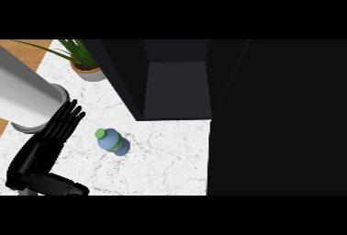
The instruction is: Pick up the bottled water, place it into the cabinet and close the cabinet
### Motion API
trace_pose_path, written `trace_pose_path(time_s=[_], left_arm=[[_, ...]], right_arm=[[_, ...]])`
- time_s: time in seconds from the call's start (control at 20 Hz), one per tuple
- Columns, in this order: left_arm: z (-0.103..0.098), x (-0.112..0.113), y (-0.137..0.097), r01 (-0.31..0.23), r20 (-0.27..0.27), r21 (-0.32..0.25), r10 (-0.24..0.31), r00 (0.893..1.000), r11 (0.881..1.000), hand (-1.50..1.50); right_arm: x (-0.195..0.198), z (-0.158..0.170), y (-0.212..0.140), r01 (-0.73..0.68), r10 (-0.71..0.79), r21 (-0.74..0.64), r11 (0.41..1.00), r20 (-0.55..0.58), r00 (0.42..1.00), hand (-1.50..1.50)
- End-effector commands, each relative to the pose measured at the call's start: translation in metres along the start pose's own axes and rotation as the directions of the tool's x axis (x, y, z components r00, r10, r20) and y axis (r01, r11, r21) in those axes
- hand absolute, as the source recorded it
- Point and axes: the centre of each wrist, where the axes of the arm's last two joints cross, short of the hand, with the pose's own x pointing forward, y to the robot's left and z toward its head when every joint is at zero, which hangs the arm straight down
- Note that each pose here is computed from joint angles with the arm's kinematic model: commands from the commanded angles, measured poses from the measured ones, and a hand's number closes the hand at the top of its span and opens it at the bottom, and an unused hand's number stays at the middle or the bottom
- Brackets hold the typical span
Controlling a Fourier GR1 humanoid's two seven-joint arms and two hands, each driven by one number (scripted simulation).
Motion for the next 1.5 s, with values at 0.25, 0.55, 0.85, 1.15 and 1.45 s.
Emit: trace_pose_path(time_s=[0.25,0.55,0.85,1.15,1.45], left_arm=[[0.0,-0.083,-0.009,-0.016,-0.062,0.048,0.019,0.998,0.999,-1.5],[-0.008,-0.114,0.001,-0.028,-0.029,0.094,0.031,0.999,0.995,-1.5],[-0.013,-0.146,-0.001,-0.07,-0.062,0.034,0.072,0.995,0.997,-1.5],[-0.008,-0.171,-0.007,-0.164,-0.095,-0.016,0.162,0.982,0.986,-1.5],[-0.008,-0.179,-0.016,-0.233,-0.059,0.005,0.233,0.971,0.973,-1.5]], right_arm=[[0.036,0.016,-0.001,-0.022,0.022,-0.001,1.0,0.057,0.998,-1.5],[0.042,0.025,-0.001,-0.007,0.006,0.022,1.0,0.04,0.999,-1.5],[0.041,0.024,-0.004,-0.005,0.004,0.032,0.999,0.04,0.999,-1.5],[0.03,0.025,0.001,0.0,-0.001,0.036,0.999,0.018,1.0,-1.5],[0.018,0.034,0.003,0.013,-0.013,0.015,1.0,0.024,1.0,-1.5]])
